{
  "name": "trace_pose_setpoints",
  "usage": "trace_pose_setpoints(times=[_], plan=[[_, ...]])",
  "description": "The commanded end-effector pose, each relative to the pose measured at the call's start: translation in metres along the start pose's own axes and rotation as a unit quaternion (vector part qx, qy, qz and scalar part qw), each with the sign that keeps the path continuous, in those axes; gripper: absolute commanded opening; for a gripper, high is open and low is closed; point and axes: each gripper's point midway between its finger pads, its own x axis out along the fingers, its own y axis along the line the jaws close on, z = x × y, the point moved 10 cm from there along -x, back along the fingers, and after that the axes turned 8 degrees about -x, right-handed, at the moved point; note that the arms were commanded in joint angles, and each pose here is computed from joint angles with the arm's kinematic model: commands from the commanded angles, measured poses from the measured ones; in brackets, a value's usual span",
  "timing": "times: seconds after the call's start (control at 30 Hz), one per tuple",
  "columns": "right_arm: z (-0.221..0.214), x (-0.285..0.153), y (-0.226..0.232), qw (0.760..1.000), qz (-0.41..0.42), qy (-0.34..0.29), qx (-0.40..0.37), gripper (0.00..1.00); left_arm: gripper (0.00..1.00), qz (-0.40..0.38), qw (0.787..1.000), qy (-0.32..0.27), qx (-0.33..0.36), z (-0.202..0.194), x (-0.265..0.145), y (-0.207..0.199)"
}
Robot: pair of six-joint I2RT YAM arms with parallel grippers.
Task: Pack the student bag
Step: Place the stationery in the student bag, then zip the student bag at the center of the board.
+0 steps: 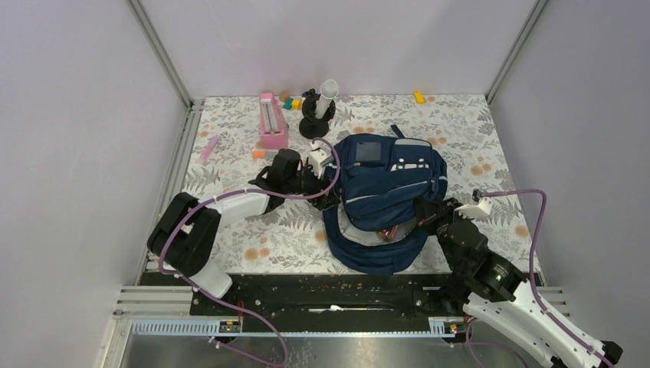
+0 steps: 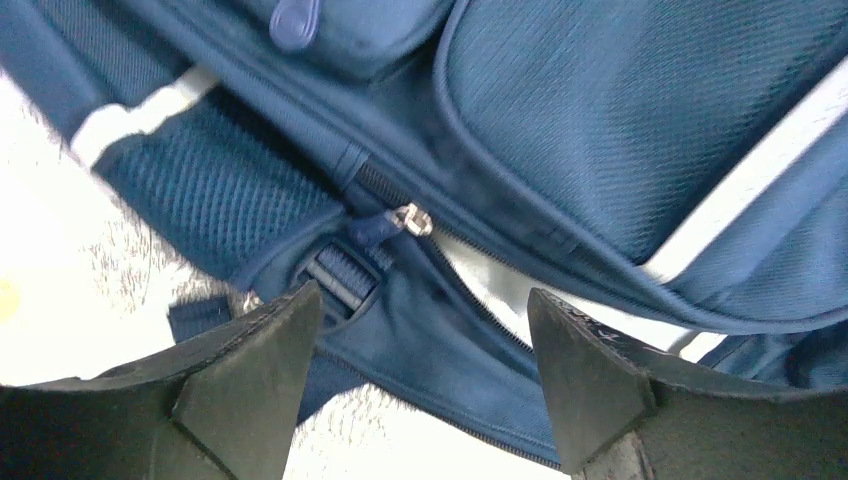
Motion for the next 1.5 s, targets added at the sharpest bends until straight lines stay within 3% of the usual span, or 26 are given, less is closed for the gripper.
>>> trace_pose_setpoints(times=[0.0, 0.13, 0.3, 0.43, 0.67, 0.9, 1.03, 1.2, 1.43, 1.47], plan=[[0.022, 0.001, 0.007, 0.997, -0.005, -0.069, 0.032, 0.0, 0.75, -0.07, 0.992, -0.08, 0.073, 0.04, 0.002, -0.01], [0.022, 0.001, 0.008, 0.997, -0.005, -0.066, 0.032, 0.0, 0.72, -0.061, 0.993, -0.063, 0.084, 0.044, 0.005, -0.006], [0.024, 0.001, 0.009, 0.997, -0.008, -0.069, 0.034, 0.0, 0.76, -0.082, 0.99, -0.064, 0.091, 0.048, 0.007, -0.008], [0.023, 0.003, 0.012, 0.997, -0.01, -0.065, 0.033, 0.0, 0.62, -0.098, 0.992, -0.024, 0.082, 0.043, 0.019, -0.002], [0.026, 0.002, 0.013, 0.997, -0.006, -0.067, 0.036, 0.0, 0.69, -0.125, 0.99, 0.008, 0.061, 0.035, 0.023, 0.004], [0.026, 0.001, 0.012, 0.997, -0.004, -0.067, 0.041, 0.0, 0.67, -0.171, 0.984, 0.041, 0.025, 0.03, 0.031, 0.013], [0.025, 0.001, 0.013, 0.997, -0.004, -0.066, 0.04, 0.0, 0.67, -0.164, 0.985, 0.039, 0.036, 0.029, 0.033, 0.017], [0.024, 0.002, 0.013, 0.997, -0.004, -0.064, 0.039, 0.0, 0.77, -0.154, 0.987, 0.022, 0.042, 0.034, 0.04, 0.021], [0.015, 0.007, 0.008, 0.998, -0.014, -0.052, 0.011, 0.0, 0.75, -0.166, 0.986, -0.011, 0.002, 0.04, 0.049, 0.019], [0.013, 0.007, 0.006, 0.999, -0.015, -0.047, 0.001, 0.07, 0.74, -0.161, 0.987, -0.017, -0.003, 0.039, 0.048, 0.018]])
